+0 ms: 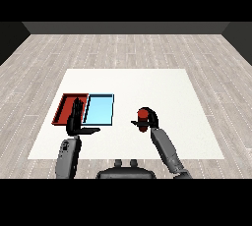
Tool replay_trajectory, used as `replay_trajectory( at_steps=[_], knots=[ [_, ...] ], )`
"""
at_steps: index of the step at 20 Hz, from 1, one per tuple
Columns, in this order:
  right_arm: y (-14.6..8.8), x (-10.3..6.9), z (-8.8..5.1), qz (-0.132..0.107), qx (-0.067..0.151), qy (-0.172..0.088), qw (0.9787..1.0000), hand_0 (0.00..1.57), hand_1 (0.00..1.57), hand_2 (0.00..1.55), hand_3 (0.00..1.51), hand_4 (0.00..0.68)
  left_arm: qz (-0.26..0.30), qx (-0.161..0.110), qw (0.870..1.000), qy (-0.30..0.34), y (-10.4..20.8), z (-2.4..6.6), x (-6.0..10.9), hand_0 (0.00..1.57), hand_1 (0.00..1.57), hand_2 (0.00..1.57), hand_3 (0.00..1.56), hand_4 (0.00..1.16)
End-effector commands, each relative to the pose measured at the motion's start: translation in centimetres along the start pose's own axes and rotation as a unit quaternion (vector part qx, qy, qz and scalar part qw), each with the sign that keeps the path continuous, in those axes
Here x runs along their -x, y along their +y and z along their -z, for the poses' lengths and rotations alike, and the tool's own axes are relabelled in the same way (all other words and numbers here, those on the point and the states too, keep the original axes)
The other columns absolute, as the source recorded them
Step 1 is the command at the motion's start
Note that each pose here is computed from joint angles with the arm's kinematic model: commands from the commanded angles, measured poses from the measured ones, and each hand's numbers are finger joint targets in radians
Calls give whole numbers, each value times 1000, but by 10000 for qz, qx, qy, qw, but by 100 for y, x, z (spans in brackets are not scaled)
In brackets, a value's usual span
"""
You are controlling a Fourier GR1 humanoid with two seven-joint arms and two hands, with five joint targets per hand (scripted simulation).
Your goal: Pick the red can and put it in the red box
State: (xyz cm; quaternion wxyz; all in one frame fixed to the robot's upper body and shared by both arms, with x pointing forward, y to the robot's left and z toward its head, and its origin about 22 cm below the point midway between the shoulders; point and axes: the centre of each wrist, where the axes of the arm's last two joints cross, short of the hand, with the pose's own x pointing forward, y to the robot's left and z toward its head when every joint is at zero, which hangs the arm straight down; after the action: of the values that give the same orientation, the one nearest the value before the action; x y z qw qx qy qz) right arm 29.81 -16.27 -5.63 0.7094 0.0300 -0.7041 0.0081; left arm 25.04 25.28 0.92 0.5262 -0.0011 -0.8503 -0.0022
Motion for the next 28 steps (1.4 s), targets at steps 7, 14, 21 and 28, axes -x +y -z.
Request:
replay_trajectory(
  at_steps=[7, 14, 21, 28],
  knots=[
    [-136, -160, 64, 10, 125, -139, 9998, 1571, 1571, 1487, 1427, 582, 29, 33, 10000, -62, -119, 37, -63, 0, 0, 0, 0, 0],
    [-147, -355, -5, -110, 16, -622, 9980, 1571, 1571, 1479, 1407, 604, 19, 82, 10000, -29, -131, 4, -152, 0, 0, 0, 0, 0],
    [-324, -853, -156, -231, 223, -1185, 9924, 1570, 1570, 1474, 1403, 605, 46, 383, 9992, 36, -34, -33, 129, 0, 0, 0, 0, 0],
    [-444, -1337, -262, -34, 288, -1882, 9817, 1558, 1558, 1459, 1406, 611, -620, 1069, 9921, 196, -643, 97, -199, 0, 0, 0, 0, 0]
  ],
)
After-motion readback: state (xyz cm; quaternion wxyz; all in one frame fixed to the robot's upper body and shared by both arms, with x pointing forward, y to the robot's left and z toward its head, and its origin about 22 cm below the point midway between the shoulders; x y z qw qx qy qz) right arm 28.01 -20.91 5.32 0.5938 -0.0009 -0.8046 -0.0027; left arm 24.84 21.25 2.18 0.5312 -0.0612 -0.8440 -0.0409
